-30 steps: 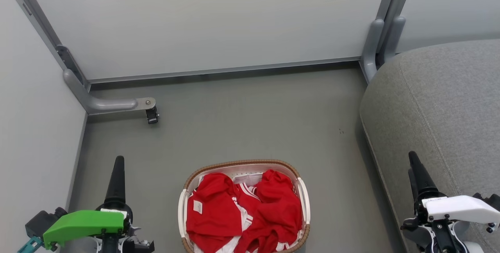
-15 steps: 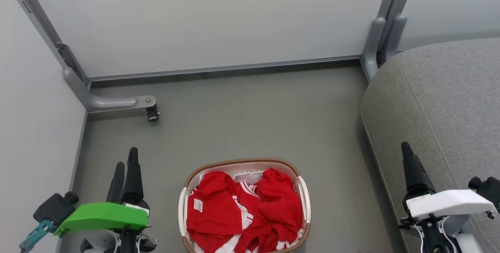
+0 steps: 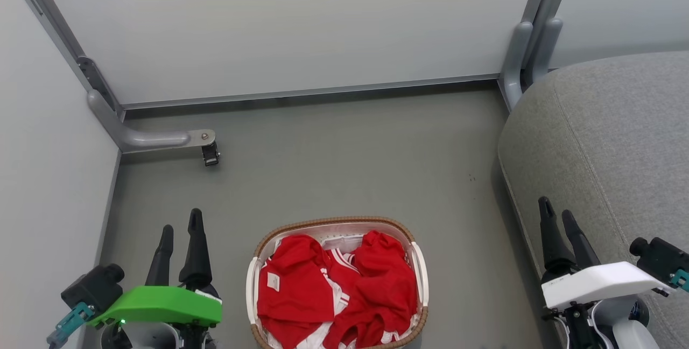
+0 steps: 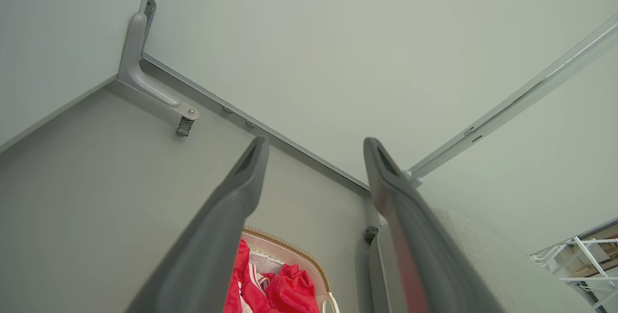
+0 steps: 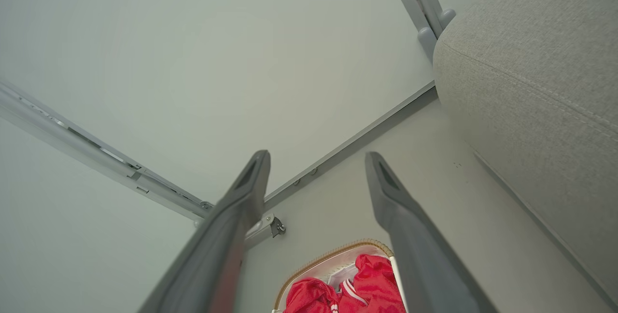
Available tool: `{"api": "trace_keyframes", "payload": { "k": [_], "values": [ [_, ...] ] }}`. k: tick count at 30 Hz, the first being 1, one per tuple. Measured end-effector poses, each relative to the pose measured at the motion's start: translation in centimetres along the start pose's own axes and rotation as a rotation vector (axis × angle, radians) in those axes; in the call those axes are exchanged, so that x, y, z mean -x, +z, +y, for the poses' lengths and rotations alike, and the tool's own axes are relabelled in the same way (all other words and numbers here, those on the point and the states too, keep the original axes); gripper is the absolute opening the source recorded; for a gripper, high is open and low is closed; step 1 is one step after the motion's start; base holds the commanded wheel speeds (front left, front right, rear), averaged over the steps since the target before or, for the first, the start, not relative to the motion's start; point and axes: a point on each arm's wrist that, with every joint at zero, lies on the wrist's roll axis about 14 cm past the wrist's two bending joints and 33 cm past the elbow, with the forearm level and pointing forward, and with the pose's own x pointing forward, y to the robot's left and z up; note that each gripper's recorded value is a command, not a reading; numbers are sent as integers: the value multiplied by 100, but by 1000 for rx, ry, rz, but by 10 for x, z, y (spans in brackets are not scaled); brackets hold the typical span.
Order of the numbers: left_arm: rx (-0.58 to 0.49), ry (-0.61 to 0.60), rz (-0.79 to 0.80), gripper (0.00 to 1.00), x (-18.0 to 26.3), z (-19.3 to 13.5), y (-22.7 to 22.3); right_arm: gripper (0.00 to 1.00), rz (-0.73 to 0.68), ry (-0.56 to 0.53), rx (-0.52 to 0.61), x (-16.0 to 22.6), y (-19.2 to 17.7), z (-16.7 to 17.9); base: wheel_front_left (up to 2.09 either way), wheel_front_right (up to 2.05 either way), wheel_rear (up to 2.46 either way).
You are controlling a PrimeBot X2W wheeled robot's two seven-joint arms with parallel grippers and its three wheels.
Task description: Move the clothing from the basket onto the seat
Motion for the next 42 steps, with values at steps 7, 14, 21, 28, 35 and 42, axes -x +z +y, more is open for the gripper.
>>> {"api": "trace_keyframes", "payload": {
  "k": [7, 14, 21, 28, 35, 42],
  "values": [
    [-83, -10, 4, 100, 2, -2, -4, 100, 3, 13, 78, 1, -3, 2, 0, 0, 0],
    [-153, -3, 12, 100, 5, 1, -9, 100, 15, 17, 160, 3, -9, 1, 0, 0, 0],
    [-215, -10, 22, 100, 6, 1, -15, 100, 26, 28, 234, 4, -13, 1, 0, 0, 0],
    [-267, -14, 36, 100, 8, 3, -22, 100, 32, 35, 285, 5, -17, 1, 0, 0, 0],
    [-313, -17, 41, 100, 9, 5, -25, 100, 38, 52, 341, 5, -21, 3, 0, 0, 0],
    [-361, -26, 48, 100, 10, 5, -29, 100, 39, 68, 393, 5, -23, 6, 0, 0, 0]
  ]
}}
